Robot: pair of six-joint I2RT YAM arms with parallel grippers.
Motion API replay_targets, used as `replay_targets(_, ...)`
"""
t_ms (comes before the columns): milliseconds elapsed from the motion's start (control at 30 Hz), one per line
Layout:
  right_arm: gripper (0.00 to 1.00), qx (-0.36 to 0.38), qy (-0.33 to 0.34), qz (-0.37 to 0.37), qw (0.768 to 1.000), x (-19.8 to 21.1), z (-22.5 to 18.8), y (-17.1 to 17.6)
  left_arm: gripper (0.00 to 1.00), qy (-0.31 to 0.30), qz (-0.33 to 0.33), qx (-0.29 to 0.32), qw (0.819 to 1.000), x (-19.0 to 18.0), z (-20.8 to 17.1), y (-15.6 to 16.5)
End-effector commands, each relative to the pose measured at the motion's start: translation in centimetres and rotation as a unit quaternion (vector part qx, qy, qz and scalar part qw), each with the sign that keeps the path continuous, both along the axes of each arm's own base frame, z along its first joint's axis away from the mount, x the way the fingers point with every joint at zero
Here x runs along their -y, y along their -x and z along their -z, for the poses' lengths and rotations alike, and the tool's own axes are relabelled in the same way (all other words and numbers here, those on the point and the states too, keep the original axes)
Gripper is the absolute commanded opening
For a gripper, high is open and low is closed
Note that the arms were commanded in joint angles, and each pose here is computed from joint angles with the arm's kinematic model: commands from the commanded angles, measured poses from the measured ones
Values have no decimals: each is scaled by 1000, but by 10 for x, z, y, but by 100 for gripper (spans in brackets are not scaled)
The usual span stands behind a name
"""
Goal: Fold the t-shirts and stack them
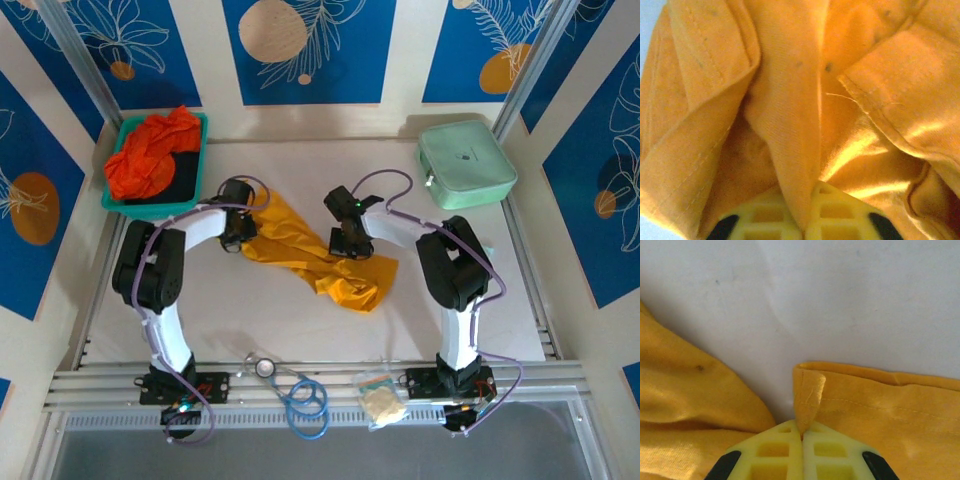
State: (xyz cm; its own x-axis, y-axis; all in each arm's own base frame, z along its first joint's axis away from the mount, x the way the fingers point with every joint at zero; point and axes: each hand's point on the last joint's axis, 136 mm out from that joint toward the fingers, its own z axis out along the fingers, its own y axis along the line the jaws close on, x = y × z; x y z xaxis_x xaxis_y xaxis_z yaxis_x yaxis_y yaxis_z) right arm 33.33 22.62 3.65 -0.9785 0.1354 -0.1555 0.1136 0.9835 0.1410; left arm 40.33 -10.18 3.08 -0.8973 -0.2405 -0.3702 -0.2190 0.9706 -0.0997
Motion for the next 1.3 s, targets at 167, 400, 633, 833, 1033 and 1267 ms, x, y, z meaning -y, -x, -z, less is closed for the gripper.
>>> replay_targets(167, 0, 128, 20, 1, 992, 38, -106, -20, 0, 32, 51, 70, 996, 12, -108, 2)
replay_targets(400, 0, 226, -26, -40, 973, 49, -184, -81, 0, 42, 87, 144, 985, 26, -204, -32)
replay_targets(633, 0, 308, -35, -54, 949, 60, -259, -144, 0, 16, 85, 204, 975, 27, -269, -85)
replay_targets(833, 0, 348, -35, -55, 935, 68, -309, -157, 0, 23, 104, 241, 965, 36, -306, -103)
replay_targets(1033, 0, 389, -41, -60, 918, 71, -343, -106, 0, 54, 138, 258, 955, 44, -336, -65)
replay_targets(1267, 0, 411, -69, -55, 908, 84, -339, -15, 0, 94, 172, 241, 950, 48, -338, 21)
